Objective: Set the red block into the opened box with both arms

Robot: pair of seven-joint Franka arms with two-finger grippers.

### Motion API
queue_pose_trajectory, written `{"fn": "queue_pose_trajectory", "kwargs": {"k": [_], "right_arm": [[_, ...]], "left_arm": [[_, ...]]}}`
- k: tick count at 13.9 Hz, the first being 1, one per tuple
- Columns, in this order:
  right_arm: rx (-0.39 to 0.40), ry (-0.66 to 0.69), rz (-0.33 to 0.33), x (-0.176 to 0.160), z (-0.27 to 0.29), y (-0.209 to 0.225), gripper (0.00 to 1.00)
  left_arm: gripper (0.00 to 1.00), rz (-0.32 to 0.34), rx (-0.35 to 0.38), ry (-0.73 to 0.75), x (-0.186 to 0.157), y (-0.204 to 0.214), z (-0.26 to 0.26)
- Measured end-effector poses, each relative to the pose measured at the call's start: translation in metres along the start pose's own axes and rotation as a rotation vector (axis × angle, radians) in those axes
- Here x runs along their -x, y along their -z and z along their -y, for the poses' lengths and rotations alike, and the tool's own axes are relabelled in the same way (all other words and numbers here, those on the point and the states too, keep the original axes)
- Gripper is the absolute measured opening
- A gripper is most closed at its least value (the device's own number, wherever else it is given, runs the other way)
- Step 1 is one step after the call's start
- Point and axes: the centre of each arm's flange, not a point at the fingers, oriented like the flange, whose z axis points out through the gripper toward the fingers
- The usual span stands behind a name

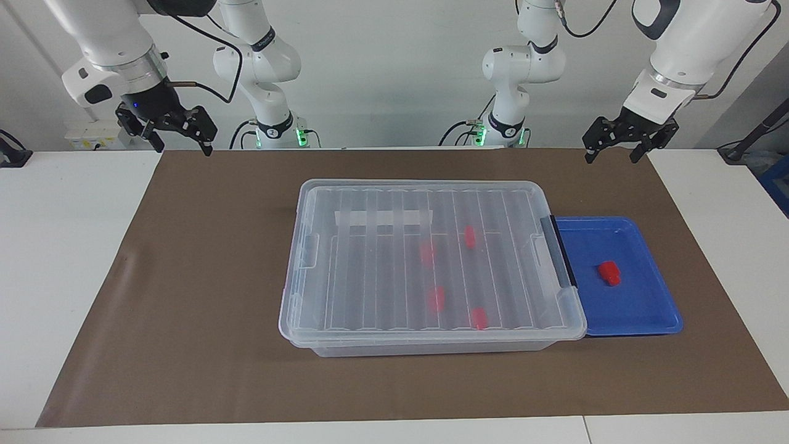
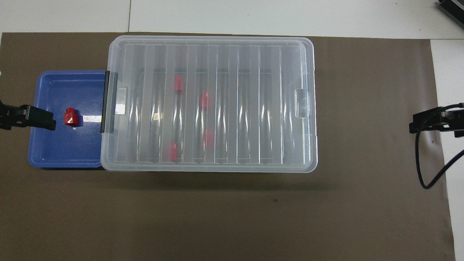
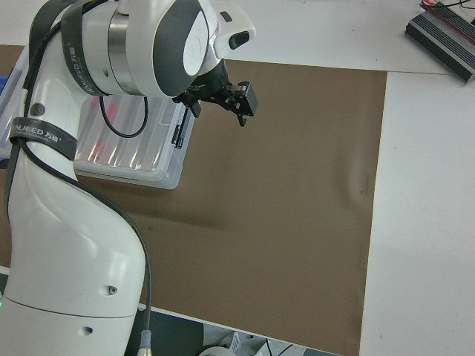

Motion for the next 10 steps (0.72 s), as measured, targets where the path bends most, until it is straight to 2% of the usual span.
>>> {"fn": "queue_pose_trajectory", "kwargs": {"k": [5,8,10], "right_arm": [[-0.002,-0.007,-0.02,-0.002,0.0,0.001,1.0],[-0.014,0.003,-0.095,-0.017,0.007,-0.011,1.0],[-0.024,0.05,-0.146,-0.032,0.036,-0.029,1.0]], "left_arm": [[1.0,-0.001,0.0,0.0,0.0,0.0,0.0],[1.0,-0.002,0.0,0.0,0.0,0.0,0.0],[1.0,-0.003,0.0,0.001,0.0,0.0,0.001]]}}
